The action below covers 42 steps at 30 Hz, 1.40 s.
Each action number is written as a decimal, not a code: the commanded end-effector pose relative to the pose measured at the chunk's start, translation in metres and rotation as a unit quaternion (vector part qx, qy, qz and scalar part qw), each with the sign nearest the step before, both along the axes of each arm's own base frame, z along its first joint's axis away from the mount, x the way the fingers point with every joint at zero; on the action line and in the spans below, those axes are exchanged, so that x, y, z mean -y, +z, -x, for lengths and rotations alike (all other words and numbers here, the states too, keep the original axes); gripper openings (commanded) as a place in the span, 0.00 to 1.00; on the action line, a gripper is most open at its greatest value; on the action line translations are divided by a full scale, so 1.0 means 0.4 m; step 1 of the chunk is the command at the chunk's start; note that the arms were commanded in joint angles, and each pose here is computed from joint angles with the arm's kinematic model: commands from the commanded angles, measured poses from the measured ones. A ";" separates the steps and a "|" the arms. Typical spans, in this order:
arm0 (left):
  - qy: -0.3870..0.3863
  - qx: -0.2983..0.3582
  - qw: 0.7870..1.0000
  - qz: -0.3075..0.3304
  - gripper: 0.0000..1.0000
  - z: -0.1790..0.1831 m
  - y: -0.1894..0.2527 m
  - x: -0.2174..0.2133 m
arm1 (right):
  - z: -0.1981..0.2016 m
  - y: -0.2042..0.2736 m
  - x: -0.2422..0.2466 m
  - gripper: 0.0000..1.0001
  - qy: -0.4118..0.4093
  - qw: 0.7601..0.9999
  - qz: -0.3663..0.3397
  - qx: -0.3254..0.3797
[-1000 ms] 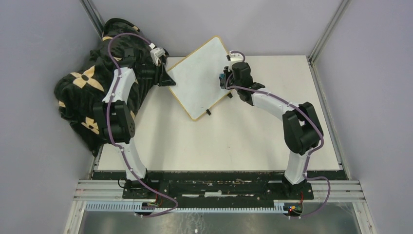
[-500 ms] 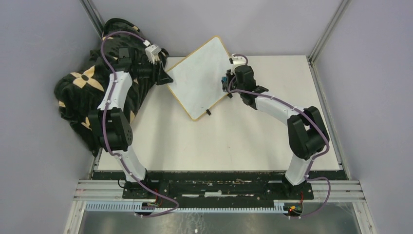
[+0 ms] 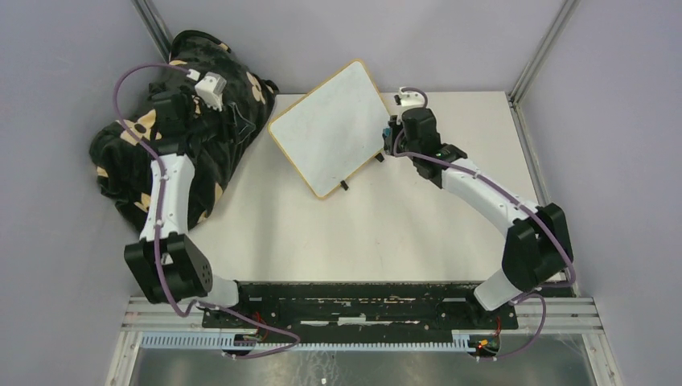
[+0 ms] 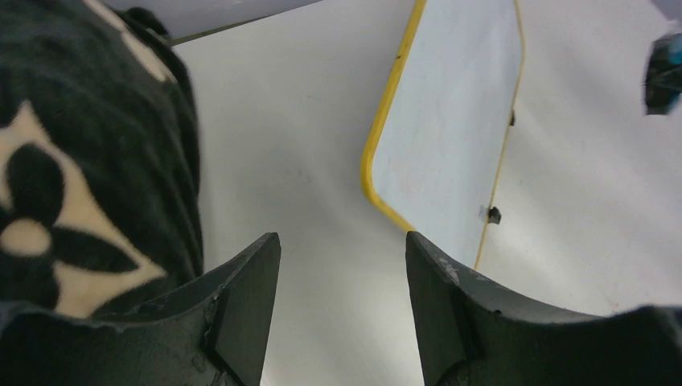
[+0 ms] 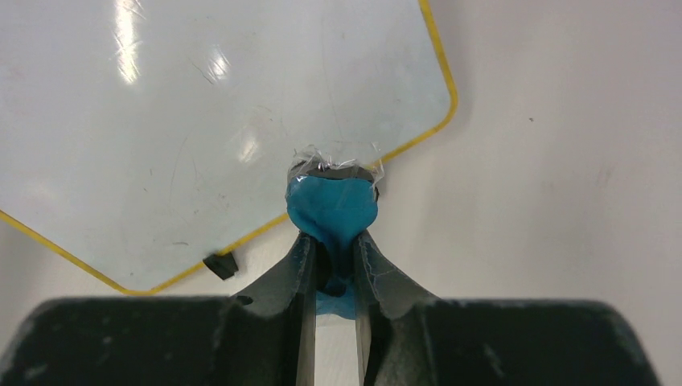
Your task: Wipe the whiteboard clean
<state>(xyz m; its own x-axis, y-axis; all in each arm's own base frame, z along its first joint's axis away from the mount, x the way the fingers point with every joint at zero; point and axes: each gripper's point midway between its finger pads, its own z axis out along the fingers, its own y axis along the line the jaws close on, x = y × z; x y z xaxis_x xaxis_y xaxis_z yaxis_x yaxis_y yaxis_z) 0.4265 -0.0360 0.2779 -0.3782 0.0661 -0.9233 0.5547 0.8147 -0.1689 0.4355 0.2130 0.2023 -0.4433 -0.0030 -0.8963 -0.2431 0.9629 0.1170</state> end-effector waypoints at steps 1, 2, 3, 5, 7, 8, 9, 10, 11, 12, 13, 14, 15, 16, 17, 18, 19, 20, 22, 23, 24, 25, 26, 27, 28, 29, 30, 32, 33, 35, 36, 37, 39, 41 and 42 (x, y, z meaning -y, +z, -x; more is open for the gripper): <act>0.125 0.055 0.990 -0.047 0.66 0.045 0.059 -0.082 | 0.081 0.090 0.099 0.01 -0.049 0.998 0.032 -0.013; 0.138 0.044 0.988 -0.056 0.67 0.068 0.028 -0.092 | 0.103 0.096 0.117 0.01 -0.055 0.998 0.038 -0.022; 0.145 0.042 0.986 -0.065 0.67 0.090 0.022 -0.097 | 0.125 0.100 0.133 0.01 -0.061 0.997 0.041 -0.031; 0.140 0.015 0.987 -0.077 0.68 0.141 -0.037 -0.092 | 0.171 0.096 0.166 0.01 -0.073 0.995 0.049 -0.051; 0.127 -0.019 0.988 -0.087 0.68 0.190 -0.098 -0.082 | 0.212 0.087 0.197 0.03 -0.089 0.992 0.057 -0.068; 0.122 -0.031 0.988 -0.092 0.68 0.209 -0.124 -0.079 | 0.230 0.083 0.212 0.04 -0.096 0.991 0.061 -0.073; 0.120 -0.043 0.987 -0.097 0.68 0.227 -0.154 -0.079 | 0.246 0.072 0.229 0.05 -0.106 0.989 0.067 -0.081; 0.116 -0.048 0.987 -0.105 0.68 0.242 -0.176 -0.080 | 0.260 0.060 0.245 0.06 -0.116 0.987 0.074 -0.088; 0.112 -0.057 0.986 -0.110 0.67 0.256 -0.202 -0.079 | 0.272 0.045 0.261 0.07 -0.126 0.984 0.081 -0.096; 0.108 -0.065 0.985 -0.113 0.67 0.270 -0.227 -0.077 | 0.283 0.032 0.274 0.08 -0.135 0.982 0.086 -0.103; 0.099 -0.074 0.985 -0.117 0.67 0.285 -0.255 -0.072 | 0.291 0.009 0.291 0.10 -0.147 0.978 0.092 -0.113; 0.092 -0.078 0.985 -0.120 0.67 0.294 -0.269 -0.069 | 0.294 -0.005 0.297 0.12 -0.152 0.977 0.092 -0.119; 0.085 -0.083 0.985 -0.122 0.67 0.304 -0.287 -0.066 | 0.295 -0.026 0.302 0.14 -0.153 0.975 0.091 -0.130; 0.079 -0.087 0.985 -0.124 0.67 0.312 -0.304 -0.063 | 0.297 -0.055 0.311 0.15 -0.154 0.973 0.088 -0.147; 0.075 -0.091 0.985 -0.127 0.67 0.318 -0.319 -0.062 | 0.297 -0.081 0.314 0.15 -0.153 0.971 0.086 -0.163; 0.070 -0.097 0.984 -0.130 0.67 0.325 -0.337 -0.061 | 0.294 -0.107 0.318 0.15 -0.152 0.969 0.082 -0.179; 0.069 -0.100 0.984 -0.131 0.66 0.327 -0.350 -0.061 | 0.291 -0.133 0.322 0.15 -0.152 0.966 0.080 -0.194; 0.068 -0.102 0.984 -0.132 0.66 0.330 -0.363 -0.061 | 0.289 -0.160 0.327 0.15 -0.153 0.962 0.077 -0.211; 0.064 -0.107 0.984 -0.129 0.65 0.335 -0.384 -0.058 | 0.290 -0.205 0.334 0.15 -0.154 0.956 0.074 -0.239; 0.064 -0.108 0.984 -0.127 0.65 0.336 -0.392 -0.056 | 0.290 -0.220 0.337 0.15 -0.156 0.954 0.074 -0.247; 0.065 -0.109 0.984 -0.125 0.65 0.336 -0.399 -0.055 | 0.289 -0.229 0.340 0.17 -0.158 0.952 0.074 -0.251; 0.066 -0.109 0.984 -0.123 0.66 0.336 -0.402 -0.054 | 0.289 -0.234 0.343 0.20 -0.160 0.951 0.074 -0.252; 0.066 -0.109 0.984 -0.122 0.66 0.334 -0.407 -0.055 | 0.288 -0.237 0.346 0.26 -0.161 0.951 0.075 -0.253; 0.067 -0.108 0.984 -0.122 0.66 0.330 -0.412 -0.054 | 0.286 -0.240 0.349 0.33 -0.161 0.950 0.078 -0.254; 0.067 -0.108 0.984 -0.121 0.66 0.326 -0.418 -0.055 | 0.284 -0.243 0.354 0.39 -0.163 0.949 0.082 -0.257; 0.068 -0.112 0.984 -0.120 0.66 0.322 -0.428 -0.056 | 0.283 -0.246 0.359 0.43 -0.165 0.947 0.089 -0.262; 0.069 -0.113 0.984 -0.119 0.66 0.318 -0.433 -0.057 | 0.284 -0.252 0.363 0.45 -0.167 0.944 0.094 -0.267; 0.067 -0.129 0.983 -0.111 0.66 0.312 -0.456 -0.054 | 0.285 -0.264 0.365 0.48 -0.167 0.941 0.100 -0.277; 0.067 -0.135 0.983 -0.107 0.66 0.310 -0.465 -0.053 | 0.288 -0.270 0.366 0.50 -0.168 0.939 0.101 -0.282; 0.060 -0.145 0.983 -0.099 0.66 0.307 -0.480 -0.046 | 0.295 -0.278 0.366 0.51 -0.169 0.938 0.099 -0.286; 0.056 -0.150 0.983 -0.095 0.66 0.307 -0.487 -0.043 | 0.296 -0.280 0.366 0.52 -0.170 0.938 0.097 -0.285; 0.053 -0.151 0.983 -0.091 0.66 0.306 -0.490 -0.039 | 0.301 -0.288 0.368 0.53 -0.172 0.937 0.097 -0.287; 0.049 -0.154 0.983 -0.086 0.66 0.306 -0.497 -0.034 | 0.308 -0.294 0.371 0.53 -0.175 0.935 0.098 -0.291; 0.047 -0.154 0.983 -0.086 0.66 0.306 -0.499 -0.033 | 0.312 -0.294 0.375 0.54 -0.182 0.936 0.095 -0.288; 0.046 -0.152 0.984 -0.087 0.66 0.305 -0.498 -0.033 | 0.315 -0.292 0.374 0.54 -0.183 0.937 0.090 -0.284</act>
